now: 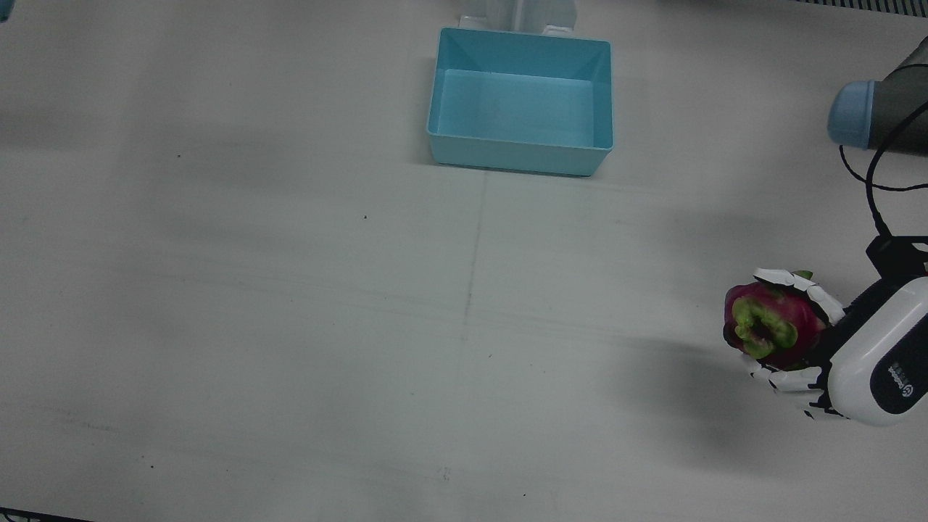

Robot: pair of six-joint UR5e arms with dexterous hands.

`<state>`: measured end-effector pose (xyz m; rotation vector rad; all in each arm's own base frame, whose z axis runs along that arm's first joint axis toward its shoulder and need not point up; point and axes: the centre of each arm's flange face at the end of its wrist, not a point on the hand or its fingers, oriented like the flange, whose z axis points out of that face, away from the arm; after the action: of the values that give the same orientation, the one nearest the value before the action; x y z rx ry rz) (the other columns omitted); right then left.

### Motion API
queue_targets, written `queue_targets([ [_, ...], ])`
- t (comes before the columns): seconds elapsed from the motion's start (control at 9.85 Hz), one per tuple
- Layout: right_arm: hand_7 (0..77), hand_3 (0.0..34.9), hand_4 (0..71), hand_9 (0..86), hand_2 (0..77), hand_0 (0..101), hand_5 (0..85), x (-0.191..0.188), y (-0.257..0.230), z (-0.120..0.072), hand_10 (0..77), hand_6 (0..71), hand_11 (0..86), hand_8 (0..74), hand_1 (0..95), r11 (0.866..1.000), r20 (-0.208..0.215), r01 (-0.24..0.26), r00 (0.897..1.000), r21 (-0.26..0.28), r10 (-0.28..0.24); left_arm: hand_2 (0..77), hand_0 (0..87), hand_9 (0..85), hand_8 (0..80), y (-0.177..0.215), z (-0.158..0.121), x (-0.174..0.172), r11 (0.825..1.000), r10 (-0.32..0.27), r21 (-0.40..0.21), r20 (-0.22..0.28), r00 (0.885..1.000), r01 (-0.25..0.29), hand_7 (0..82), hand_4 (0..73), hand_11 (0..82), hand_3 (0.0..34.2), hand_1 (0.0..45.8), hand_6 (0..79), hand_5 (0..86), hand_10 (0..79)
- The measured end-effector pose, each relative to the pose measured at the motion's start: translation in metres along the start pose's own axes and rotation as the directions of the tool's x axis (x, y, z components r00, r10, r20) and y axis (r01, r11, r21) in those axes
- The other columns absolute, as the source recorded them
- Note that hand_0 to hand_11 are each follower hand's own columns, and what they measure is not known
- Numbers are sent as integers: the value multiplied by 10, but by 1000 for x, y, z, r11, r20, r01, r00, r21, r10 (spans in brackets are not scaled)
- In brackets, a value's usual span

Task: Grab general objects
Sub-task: 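Lift the dragon fruit off the table with the left hand, then carry the dragon fruit with the left hand over the blue tray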

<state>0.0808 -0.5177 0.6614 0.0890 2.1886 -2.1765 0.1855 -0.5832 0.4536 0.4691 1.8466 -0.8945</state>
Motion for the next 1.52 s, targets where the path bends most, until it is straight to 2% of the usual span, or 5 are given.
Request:
queue_targets([
  [0.1, 0, 0, 0, 11, 16, 0, 0, 0, 0, 0, 0, 0, 5, 0, 60, 1000, 0, 0, 1000, 0, 0, 235, 455, 704, 698, -7, 5, -4, 997, -70, -36, -32, 997, 69, 764, 491, 704, 0, 0, 704, 338, 529],
  [0.3, 0, 0, 0, 11, 16, 0, 0, 0, 0, 0, 0, 0, 5, 0, 60, 1000, 0, 0, 1000, 0, 0, 245, 465, 704, 698, -11, 15, -12, 972, -206, -129, -73, 976, 196, 764, 491, 704, 0, 0, 704, 338, 529],
  [0.61, 0, 0, 0, 11, 16, 0, 0, 0, 0, 0, 0, 0, 5, 0, 60, 1000, 0, 0, 1000, 0, 0, 256, 468, 704, 698, -3, 25, -7, 926, -330, -227, -90, 940, 303, 764, 491, 704, 0, 0, 704, 338, 529],
  [1.12, 0, 0, 0, 11, 16, 0, 0, 0, 0, 0, 0, 0, 5, 0, 60, 1000, 0, 0, 1000, -1, 0, 284, 508, 704, 698, 100, 58, -46, 844, -399, -369, 51, 915, 389, 764, 496, 704, 0, 0, 698, 338, 529],
  [1.52, 0, 0, 0, 11, 16, 0, 0, 0, 0, 0, 0, 0, 11, 0, 60, 1000, 0, 0, 1000, -1, 0, 284, 521, 704, 698, 142, 64, -57, 808, -407, -420, 107, 907, 412, 764, 496, 704, 0, 0, 698, 338, 529],
])
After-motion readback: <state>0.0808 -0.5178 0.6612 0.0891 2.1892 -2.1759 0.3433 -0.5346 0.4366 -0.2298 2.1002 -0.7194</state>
